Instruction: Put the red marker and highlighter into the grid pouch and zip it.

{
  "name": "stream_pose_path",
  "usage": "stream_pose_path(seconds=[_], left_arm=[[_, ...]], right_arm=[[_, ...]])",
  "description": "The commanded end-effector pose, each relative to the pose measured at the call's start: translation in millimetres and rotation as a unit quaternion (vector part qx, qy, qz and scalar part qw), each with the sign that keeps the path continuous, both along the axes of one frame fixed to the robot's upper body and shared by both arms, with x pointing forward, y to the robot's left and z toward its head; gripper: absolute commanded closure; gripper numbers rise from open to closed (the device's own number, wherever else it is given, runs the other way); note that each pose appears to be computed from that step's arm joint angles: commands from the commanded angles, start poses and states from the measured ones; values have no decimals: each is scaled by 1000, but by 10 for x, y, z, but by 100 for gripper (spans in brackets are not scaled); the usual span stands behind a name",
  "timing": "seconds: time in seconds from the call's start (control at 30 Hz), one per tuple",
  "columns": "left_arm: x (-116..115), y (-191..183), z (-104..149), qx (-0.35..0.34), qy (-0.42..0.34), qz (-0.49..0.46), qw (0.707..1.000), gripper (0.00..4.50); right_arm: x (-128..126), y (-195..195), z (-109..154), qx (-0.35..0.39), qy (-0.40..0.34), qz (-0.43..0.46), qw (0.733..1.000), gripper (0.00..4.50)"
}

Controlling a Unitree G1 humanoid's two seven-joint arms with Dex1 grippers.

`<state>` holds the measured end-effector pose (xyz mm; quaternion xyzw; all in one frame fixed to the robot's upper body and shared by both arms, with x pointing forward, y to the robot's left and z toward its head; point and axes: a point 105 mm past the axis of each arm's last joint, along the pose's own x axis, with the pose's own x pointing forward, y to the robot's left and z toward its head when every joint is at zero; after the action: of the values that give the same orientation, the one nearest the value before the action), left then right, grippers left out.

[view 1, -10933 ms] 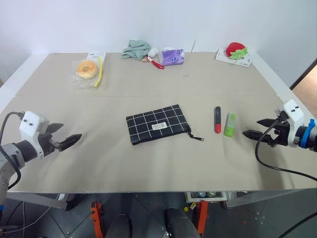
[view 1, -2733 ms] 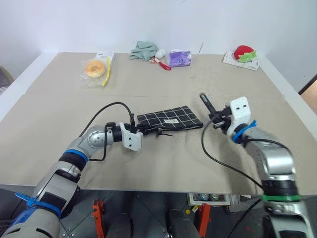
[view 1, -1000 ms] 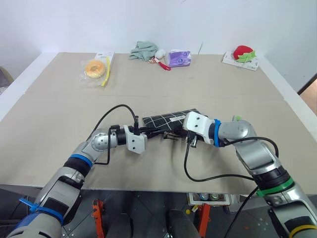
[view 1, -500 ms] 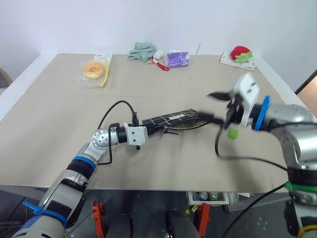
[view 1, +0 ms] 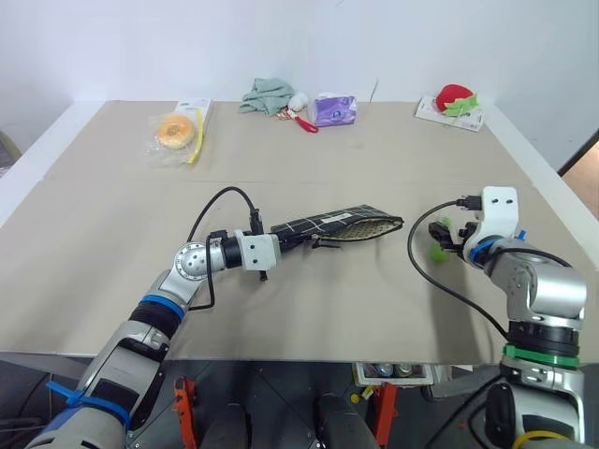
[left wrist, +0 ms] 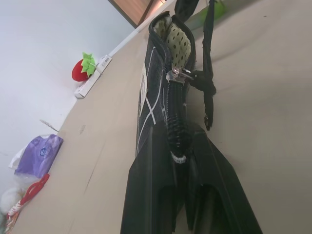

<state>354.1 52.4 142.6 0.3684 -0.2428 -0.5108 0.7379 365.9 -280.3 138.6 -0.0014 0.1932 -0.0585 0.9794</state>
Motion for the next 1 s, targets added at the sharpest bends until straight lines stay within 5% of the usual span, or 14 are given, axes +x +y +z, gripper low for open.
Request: stream_pose_path(seconds=[0.03,0.23,0.3,0.47,0.57,0.67,0.73,0.83,1.0], left_arm=[[7,23,160,-21,-22,0,1000,450],[4,30,164,-22,-23,1,999,450],[7,32,164,-22,-24,1,999,450],[17,29,178,-24,-25,3,999,450],[25,25,191,-26,-27,4,999,450],[27,26,193,-26,-28,5,999,450],[29,30,192,-24,-28,4,999,450],[29,38,186,-20,-27,4,999,450],[29,43,190,-20,-28,4,999,450]], right_arm=[[-93,11,-115,-11,23,-15,1000,20],[-163,-6,-243,-45,52,-16,998,42],[-155,-12,-230,-54,51,-13,997,99],[-89,29,-62,-69,22,21,997,346],[-39,182,224,-113,-36,121,986,348],[-176,504,560,-173,-106,297,933,348],[-395,713,788,-149,-132,409,891,348],[-638,832,905,-127,-101,499,851,348],[-712,783,768,-186,-18,529,828,348]])
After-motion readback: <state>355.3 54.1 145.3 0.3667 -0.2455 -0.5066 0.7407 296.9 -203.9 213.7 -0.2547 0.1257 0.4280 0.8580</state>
